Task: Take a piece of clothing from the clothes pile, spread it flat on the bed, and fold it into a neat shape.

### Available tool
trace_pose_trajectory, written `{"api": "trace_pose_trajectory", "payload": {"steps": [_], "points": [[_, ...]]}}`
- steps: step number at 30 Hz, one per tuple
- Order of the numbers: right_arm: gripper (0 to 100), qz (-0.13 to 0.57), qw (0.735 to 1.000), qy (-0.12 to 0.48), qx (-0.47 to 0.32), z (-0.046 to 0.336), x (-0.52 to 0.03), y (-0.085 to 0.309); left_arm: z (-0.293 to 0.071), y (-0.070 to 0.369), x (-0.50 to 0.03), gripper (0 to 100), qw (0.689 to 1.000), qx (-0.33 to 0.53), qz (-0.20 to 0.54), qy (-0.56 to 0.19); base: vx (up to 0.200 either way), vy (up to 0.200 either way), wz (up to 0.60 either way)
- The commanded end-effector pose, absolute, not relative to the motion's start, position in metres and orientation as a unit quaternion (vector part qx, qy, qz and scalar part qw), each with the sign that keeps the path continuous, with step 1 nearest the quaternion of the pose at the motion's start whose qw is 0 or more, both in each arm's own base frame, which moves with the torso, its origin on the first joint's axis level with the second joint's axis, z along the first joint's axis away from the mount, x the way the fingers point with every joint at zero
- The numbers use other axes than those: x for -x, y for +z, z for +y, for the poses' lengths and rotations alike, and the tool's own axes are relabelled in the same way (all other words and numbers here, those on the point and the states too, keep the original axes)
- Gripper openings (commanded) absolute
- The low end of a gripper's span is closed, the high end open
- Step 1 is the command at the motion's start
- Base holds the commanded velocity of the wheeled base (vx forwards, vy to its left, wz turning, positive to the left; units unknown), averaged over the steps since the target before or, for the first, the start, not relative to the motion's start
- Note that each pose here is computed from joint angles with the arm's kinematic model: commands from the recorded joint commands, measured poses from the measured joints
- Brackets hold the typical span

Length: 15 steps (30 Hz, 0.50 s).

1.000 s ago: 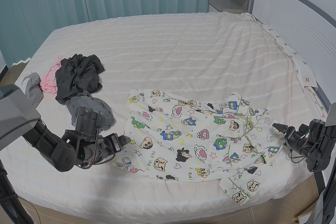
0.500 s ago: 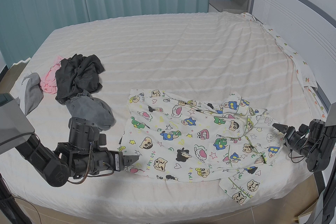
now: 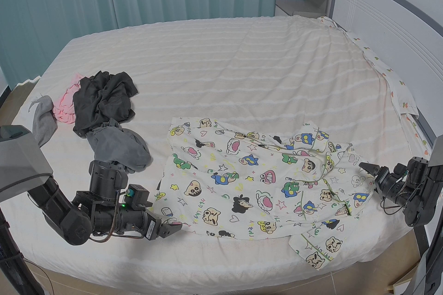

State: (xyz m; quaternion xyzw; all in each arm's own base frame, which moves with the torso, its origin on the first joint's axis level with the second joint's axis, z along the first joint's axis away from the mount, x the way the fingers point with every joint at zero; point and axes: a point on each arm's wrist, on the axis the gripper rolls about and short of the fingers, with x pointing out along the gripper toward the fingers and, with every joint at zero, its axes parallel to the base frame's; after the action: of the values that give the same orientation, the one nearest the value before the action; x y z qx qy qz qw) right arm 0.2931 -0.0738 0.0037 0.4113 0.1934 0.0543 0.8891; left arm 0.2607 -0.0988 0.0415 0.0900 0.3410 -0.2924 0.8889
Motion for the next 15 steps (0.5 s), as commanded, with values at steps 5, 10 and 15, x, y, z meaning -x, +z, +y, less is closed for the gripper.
{"api": "trace_pose_trajectory", "payload": {"steps": [5, 10, 15], "points": [[100, 0.188, 0.891, 0.058, -0.408, -0.073, -0.294, 0.005, -0.094, 0.023, -0.270, 100, 0.887, -0.094, 0.352, -0.284, 0.000, 0.000, 0.00], [100, 0.188, 0.891, 0.058, -0.408, -0.073, -0.294, 0.005, -0.097, 0.015, -0.275, 100, 0.892, -0.089, 0.329, -0.297, 0.000, 0.000, 0.00], [100, 0.190, 0.892, 0.058, -0.407, -0.073, -0.293, 0.004, -0.099, 0.007, -0.276, 100, 0.889, -0.089, 0.333, -0.301, 0.000, 0.000, 0.00]]}}
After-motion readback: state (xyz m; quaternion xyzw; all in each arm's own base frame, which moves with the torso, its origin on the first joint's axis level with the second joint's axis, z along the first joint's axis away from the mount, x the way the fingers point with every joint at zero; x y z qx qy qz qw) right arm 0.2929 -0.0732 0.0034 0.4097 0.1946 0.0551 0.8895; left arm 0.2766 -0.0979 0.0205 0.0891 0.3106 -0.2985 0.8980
